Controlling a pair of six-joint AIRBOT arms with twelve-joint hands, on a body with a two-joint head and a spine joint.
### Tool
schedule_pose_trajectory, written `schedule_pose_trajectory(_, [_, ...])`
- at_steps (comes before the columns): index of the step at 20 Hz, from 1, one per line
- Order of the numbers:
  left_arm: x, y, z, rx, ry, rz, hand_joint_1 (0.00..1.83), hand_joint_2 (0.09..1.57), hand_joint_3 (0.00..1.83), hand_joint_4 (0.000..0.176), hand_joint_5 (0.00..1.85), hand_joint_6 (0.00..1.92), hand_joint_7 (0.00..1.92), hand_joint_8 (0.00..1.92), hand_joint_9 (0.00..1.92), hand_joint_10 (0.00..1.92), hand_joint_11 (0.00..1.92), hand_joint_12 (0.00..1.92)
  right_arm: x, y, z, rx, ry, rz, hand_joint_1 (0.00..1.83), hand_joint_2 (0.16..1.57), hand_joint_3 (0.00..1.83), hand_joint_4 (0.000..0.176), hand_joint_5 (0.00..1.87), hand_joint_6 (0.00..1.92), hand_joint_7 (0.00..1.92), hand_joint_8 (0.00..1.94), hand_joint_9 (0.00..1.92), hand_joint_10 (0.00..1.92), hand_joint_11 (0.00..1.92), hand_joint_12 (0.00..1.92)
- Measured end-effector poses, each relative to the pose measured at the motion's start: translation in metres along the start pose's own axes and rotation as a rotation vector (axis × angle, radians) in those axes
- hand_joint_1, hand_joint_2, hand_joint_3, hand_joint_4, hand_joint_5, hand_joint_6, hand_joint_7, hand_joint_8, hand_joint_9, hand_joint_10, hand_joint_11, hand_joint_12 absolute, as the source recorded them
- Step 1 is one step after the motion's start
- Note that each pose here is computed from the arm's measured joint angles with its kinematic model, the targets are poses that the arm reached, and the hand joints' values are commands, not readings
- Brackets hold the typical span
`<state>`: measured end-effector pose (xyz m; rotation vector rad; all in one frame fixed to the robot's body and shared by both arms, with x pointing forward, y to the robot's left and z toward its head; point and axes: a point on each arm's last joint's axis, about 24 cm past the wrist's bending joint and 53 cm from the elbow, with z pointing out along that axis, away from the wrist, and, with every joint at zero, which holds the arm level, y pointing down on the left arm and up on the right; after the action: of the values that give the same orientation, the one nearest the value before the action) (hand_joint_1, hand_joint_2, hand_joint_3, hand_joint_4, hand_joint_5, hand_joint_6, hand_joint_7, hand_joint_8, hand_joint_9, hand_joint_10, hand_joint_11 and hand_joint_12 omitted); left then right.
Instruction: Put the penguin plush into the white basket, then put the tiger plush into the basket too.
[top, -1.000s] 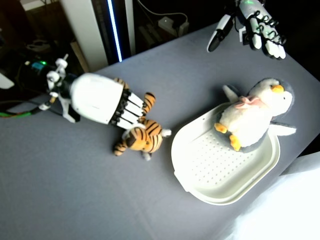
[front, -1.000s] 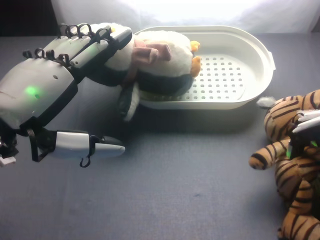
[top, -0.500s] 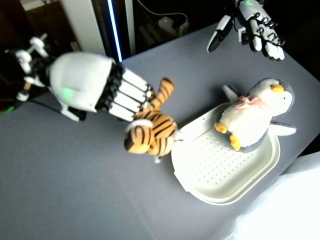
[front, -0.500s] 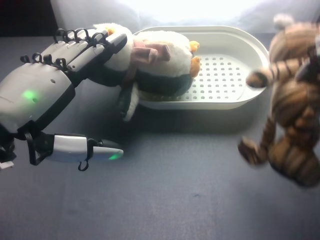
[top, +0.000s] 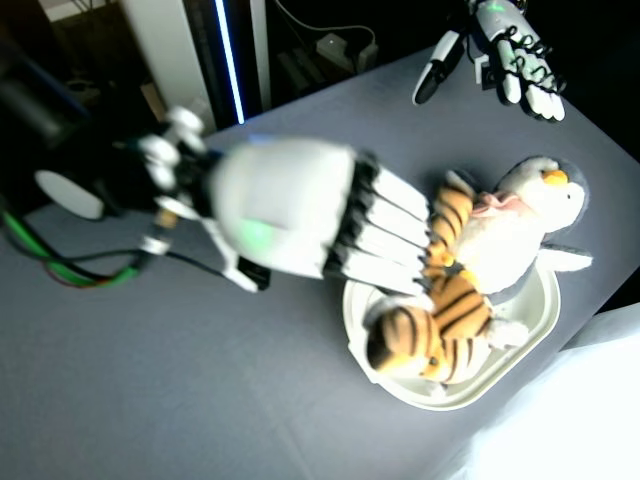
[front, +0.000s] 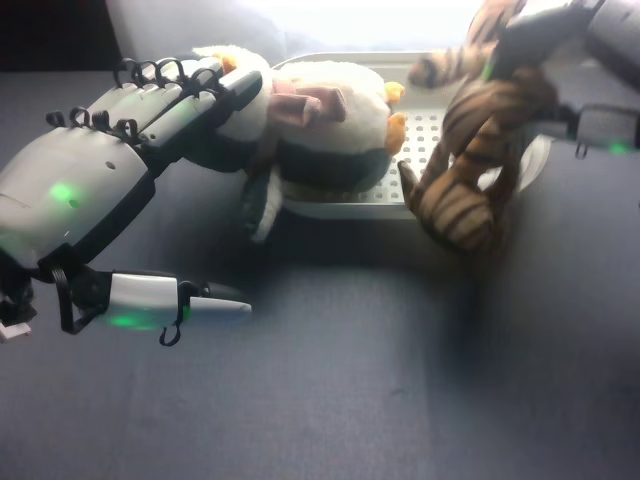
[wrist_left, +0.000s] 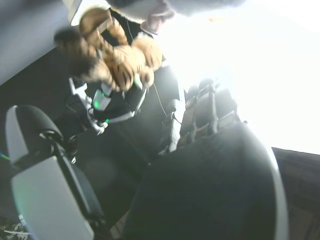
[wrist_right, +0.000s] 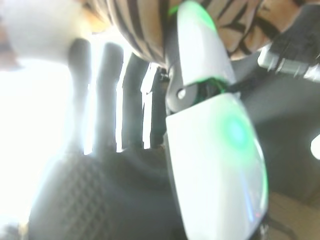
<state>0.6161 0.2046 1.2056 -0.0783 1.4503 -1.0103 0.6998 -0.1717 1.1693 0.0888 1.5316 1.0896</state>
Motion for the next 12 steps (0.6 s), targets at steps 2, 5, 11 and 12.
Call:
schedule_pose_trajectory(2, [0.0,0.0,0.0,-0.001,0.001,-0.002,0.85,0.73,0.0,0.121,0.0,0.0,0.0,0.0,0.0,0.0,0.0,0.0,-0.003,0.0,-0.002,0.003,-0.012,0.023,1.03,0.98,0.0,0.098,0.2,0.0,0.12,0.01,0.05,0.01,0.0,0.31])
schedule_pose_trajectory(5, [-0.006,-0.001,-0.004,0.004,-0.029,-0.01,0.91,0.74,0.0,0.151,0.0,0.0,0.0,0.0,0.0,0.0,0.0,0.0,-0.026,0.021,-0.025,-0.068,-0.088,0.047,0.81,1.05,0.01,0.128,0.01,0.0,0.0,0.0,0.0,0.0,0.0,0.0])
schedule_pose_trajectory(11, [-0.026,-0.017,-0.02,0.059,-0.138,-0.053,0.81,0.71,0.0,0.176,0.0,0.0,0.0,0.0,0.0,0.0,0.0,0.0,-0.06,0.046,-0.091,-0.16,-0.255,0.089,0.83,1.07,0.01,0.112,0.11,0.02,0.03,0.01,0.01,0.0,0.03,0.01])
schedule_pose_trajectory(12, [-0.029,-0.019,-0.023,0.065,-0.15,-0.051,0.79,0.71,0.0,0.176,0.0,0.0,0.0,0.0,0.0,0.0,0.0,0.0,-0.063,0.049,-0.098,-0.172,-0.277,0.094,0.83,1.08,0.01,0.107,0.11,0.02,0.04,0.01,0.03,0.01,0.05,0.02])
